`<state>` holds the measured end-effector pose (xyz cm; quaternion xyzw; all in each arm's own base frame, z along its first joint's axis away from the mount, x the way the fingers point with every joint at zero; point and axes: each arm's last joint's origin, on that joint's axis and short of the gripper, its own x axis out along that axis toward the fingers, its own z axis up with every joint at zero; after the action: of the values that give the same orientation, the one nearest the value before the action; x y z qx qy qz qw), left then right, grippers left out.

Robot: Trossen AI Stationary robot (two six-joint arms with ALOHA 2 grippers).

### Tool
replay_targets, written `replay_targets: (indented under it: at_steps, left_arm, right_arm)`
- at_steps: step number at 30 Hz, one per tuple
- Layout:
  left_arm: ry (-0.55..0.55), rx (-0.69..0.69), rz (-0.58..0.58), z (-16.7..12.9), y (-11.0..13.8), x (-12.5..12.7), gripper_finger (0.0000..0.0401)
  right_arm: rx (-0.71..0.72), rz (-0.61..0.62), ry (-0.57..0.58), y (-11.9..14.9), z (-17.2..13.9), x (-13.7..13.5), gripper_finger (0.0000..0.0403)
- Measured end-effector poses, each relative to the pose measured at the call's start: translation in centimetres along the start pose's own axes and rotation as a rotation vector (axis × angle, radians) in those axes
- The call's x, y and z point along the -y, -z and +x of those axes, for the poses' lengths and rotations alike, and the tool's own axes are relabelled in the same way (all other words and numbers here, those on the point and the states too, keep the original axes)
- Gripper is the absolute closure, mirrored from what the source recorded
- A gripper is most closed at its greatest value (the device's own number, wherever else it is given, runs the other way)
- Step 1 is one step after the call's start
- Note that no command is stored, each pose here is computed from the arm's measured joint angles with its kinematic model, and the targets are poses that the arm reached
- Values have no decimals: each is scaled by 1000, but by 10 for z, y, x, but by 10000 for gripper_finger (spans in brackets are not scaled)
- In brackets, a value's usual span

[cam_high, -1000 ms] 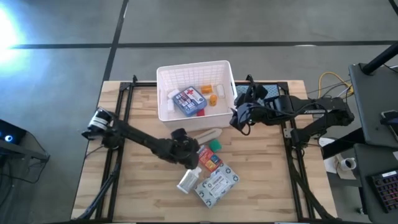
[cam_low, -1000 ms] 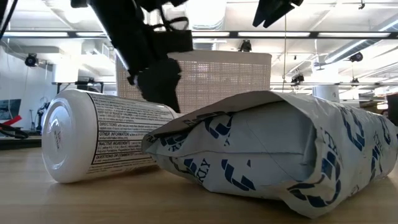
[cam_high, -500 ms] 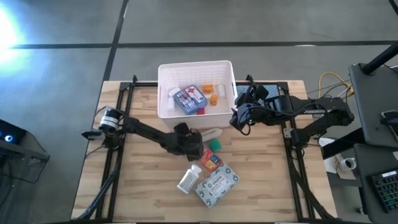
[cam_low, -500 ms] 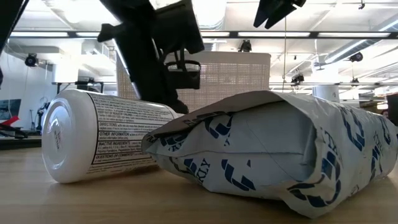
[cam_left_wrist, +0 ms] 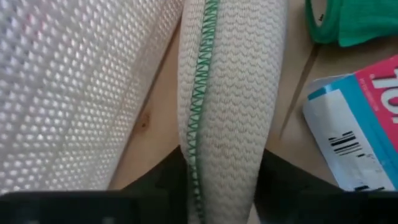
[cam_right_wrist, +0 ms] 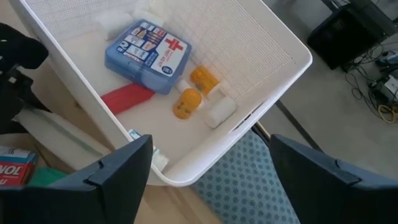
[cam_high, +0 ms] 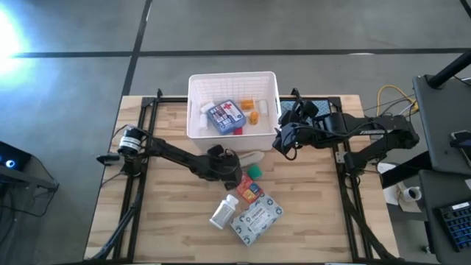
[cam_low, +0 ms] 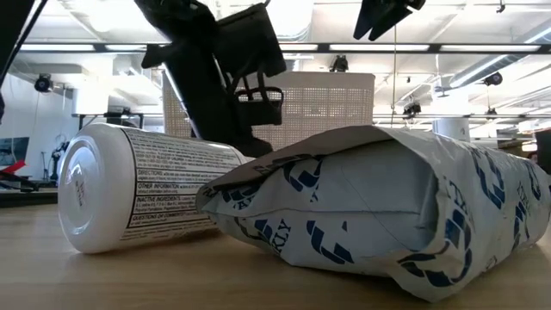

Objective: Pick & place medical supplies in basket/bin
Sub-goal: Put the white bandage into the white bin

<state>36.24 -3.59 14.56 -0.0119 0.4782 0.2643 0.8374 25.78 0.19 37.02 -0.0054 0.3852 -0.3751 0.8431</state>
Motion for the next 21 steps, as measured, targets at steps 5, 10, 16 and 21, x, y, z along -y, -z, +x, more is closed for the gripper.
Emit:
replay_targets:
  at_steps: [5,10,16,21]
  left_arm:
    - [56,-50,-47,-16,3,1,358]
    - [109,-31,-168,-51,2,7,383]
    - [159,106,-314,-105,-8,6,383]
    - [243,253,-364,-157,-30,-7,383]
  right_arm:
    - [0,-1,0,0,0,0,101]
    - [6,-26,27,1,-2,4,111]
    - [33,-40,100,9,-15,23,123]
    - [93,8,121,21,-32,47,134]
